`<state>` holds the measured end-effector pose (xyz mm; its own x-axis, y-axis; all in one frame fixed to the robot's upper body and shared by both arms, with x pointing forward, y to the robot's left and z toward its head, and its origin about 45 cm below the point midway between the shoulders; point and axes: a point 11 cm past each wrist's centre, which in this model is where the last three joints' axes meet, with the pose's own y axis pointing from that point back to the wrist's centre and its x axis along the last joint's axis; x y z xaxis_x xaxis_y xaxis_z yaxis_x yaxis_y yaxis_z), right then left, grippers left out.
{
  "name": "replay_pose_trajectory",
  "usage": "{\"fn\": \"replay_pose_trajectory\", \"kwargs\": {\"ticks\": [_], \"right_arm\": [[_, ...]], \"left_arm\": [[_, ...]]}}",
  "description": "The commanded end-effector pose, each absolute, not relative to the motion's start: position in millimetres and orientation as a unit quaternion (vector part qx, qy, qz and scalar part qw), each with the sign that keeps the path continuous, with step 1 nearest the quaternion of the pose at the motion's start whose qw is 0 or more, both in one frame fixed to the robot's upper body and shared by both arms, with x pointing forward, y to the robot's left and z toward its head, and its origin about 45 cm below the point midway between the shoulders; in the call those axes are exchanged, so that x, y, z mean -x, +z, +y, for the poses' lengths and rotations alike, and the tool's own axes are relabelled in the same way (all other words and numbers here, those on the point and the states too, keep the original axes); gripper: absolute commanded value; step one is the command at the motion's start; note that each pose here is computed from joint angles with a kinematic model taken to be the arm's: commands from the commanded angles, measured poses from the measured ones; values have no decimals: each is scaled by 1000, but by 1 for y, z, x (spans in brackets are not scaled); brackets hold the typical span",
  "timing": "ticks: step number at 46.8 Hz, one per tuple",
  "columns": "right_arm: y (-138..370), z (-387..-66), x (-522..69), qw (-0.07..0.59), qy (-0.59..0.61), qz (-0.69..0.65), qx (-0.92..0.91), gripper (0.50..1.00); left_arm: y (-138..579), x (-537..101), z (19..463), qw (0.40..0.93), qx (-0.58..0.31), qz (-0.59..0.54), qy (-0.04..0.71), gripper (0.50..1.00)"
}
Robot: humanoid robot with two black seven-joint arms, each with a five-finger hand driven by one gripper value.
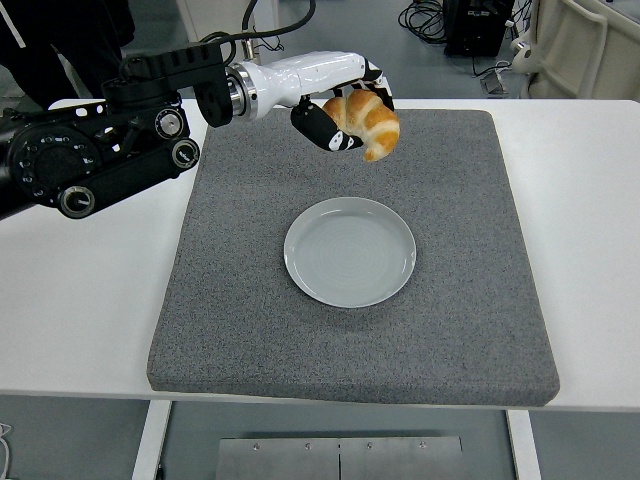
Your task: Place the bread on the plate
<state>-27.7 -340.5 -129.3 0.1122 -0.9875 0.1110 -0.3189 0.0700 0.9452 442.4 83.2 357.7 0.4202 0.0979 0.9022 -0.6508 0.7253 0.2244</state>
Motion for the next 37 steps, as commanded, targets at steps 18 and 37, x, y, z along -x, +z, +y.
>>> {"fn": "replay_pose_trajectory", "kwargs": {"ticks": [18, 37], "right_arm": [[-129, -340, 28, 468, -357, -562, -581, 1000], [-129, -340, 28, 468, -357, -562, -581, 1000]], "left_arm": [[330, -430, 79, 800, -292, -480, 212, 500], [293, -421, 87, 807, -312, -461, 199, 500]]}}
